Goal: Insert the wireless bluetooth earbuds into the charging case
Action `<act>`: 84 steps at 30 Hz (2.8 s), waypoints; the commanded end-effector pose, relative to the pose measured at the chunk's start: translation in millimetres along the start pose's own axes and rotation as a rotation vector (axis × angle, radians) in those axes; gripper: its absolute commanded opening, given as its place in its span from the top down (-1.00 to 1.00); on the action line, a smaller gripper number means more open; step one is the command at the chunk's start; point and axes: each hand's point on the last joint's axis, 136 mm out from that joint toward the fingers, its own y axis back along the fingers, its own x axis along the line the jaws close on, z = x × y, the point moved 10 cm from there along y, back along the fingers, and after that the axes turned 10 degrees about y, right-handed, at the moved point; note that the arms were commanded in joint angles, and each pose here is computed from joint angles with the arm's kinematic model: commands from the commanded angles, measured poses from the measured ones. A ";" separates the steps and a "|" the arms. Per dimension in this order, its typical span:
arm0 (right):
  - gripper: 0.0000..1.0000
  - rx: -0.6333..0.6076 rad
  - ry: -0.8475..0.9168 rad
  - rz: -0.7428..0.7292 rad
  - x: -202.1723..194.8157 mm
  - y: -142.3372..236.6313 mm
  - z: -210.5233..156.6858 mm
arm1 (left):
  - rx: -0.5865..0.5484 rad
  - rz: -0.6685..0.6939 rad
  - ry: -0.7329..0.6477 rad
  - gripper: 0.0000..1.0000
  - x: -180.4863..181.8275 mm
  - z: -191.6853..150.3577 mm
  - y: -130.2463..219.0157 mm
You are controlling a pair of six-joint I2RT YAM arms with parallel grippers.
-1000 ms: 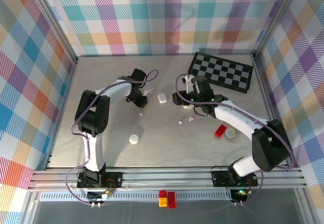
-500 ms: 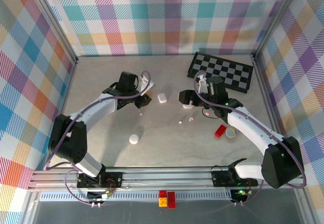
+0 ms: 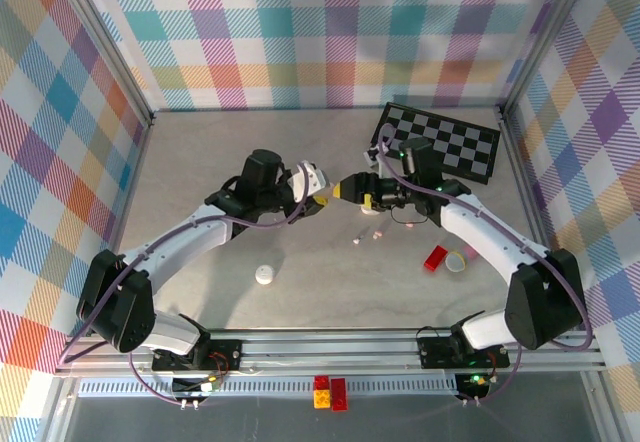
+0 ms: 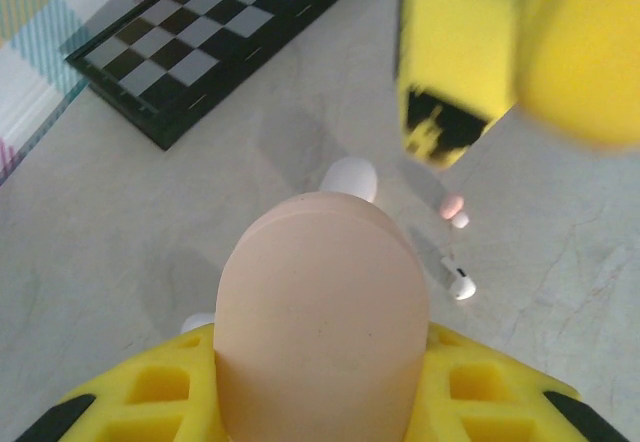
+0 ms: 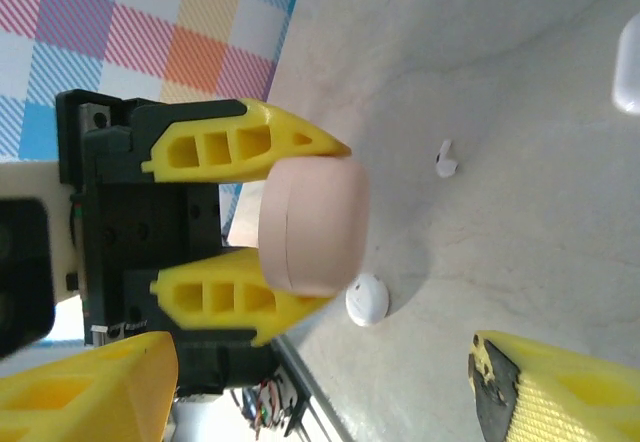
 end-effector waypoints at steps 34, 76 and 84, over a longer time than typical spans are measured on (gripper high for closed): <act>0.56 0.050 -0.020 0.019 1.7 -6.4 -1.8 | -0.057 -0.046 -0.164 0.06 -26.8 20.4 6.6; 0.98 -0.253 -0.234 0.501 38.3 81.9 7.5 | -0.772 -0.343 0.093 -0.42 -25.3 61.0 1.0; 0.99 -0.244 -0.237 0.504 39.6 81.5 6.7 | -0.819 -0.382 0.079 -0.36 -25.7 67.3 -0.6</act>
